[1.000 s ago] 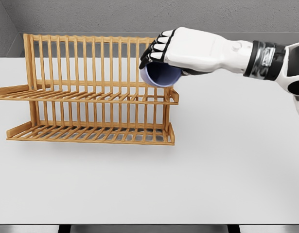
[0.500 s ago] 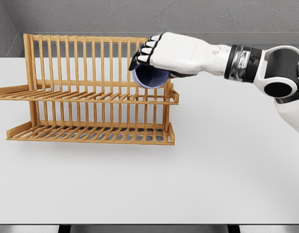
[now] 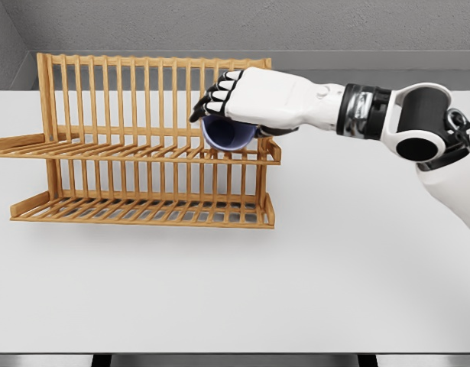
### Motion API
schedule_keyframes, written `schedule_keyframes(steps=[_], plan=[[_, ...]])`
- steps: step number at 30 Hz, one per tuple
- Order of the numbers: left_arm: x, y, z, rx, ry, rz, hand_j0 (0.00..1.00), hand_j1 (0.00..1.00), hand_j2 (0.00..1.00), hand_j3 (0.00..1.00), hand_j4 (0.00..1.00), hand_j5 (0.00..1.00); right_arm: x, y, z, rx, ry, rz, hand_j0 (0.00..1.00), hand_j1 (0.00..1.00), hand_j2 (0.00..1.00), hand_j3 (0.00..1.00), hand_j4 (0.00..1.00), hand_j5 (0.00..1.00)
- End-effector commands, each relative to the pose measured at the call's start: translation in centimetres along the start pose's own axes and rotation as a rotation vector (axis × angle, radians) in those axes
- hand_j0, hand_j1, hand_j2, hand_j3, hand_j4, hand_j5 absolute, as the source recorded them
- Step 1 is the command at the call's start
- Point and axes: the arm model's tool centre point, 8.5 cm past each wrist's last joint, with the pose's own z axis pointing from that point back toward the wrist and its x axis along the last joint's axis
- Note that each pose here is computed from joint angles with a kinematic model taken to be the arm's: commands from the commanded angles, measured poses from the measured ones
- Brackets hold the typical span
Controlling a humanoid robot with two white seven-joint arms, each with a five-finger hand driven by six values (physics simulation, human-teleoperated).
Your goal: Right arm put cup on second shelf
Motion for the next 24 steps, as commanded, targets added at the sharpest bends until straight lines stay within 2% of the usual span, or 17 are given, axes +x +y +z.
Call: schedule_keyframes(steps=[1, 11, 16, 18, 19, 21, 22, 24], plan=[[0.0, 0.0, 0.0, 0.0, 0.0, 0.001, 1.0, 1.0, 1.0, 1.0, 1.0, 1.0, 0.1, 0.0, -0.3, -0.001, 0.001, -0.011, 1.0, 1.0, 1.0, 1.0, 1.0, 1.0], [0.0, 0.0, 0.0, 0.0, 0.0, 0.0, 1.0, 1.0, 1.0, 1.0, 1.0, 1.0, 0.0, -0.3, 0.1, -0.004, 0.006, 0.002, 1.0, 1.0, 1.0, 1.0, 1.0, 1.0], [0.0, 0.0, 0.0, 0.0, 0.0, 0.0, 1.0, 1.0, 1.0, 1.0, 1.0, 1.0, -1.4, -2.1, 2.8, -0.042, 0.066, 0.037, 1.0, 1.0, 1.0, 1.0, 1.0, 1.0], [0.0, 0.0, 0.0, 0.0, 0.0, 0.0, 1.0, 1.0, 1.0, 1.0, 1.0, 1.0, -3.0, -2.8, 5.7, -0.055, 0.133, 0.055, 1.0, 1.0, 1.0, 1.0, 1.0, 1.0], [0.0, 0.0, 0.0, 0.0, 0.0, 0.0, 1.0, 1.0, 1.0, 1.0, 1.0, 1.0, -3.4, -3.4, 7.3, -0.074, 0.142, 0.084, 1.0, 1.0, 1.0, 1.0, 1.0, 1.0], [0.0, 0.0, 0.0, 0.0, 0.0, 0.0, 1.0, 1.0, 1.0, 1.0, 1.0, 1.0, -4.5, -3.4, 10.9, -0.084, 0.197, 0.111, 1.0, 1.0, 1.0, 1.0, 1.0, 1.0], [0.0, 0.0, 0.0, 0.0, 0.0, 0.001, 1.0, 1.0, 1.0, 1.0, 1.0, 1.0, -4.9, -3.1, 13.0, -0.084, 0.225, 0.121, 1.0, 1.0, 1.0, 1.0, 1.0, 1.0], [0.0, 0.0, 0.0, 0.0, 0.0, 0.0, 1.0, 1.0, 1.0, 1.0, 1.0, 1.0, -5.3, -1.3, 17.5, -0.076, 0.299, 0.11, 1.0, 1.0, 1.0, 1.0, 1.0, 1.0]])
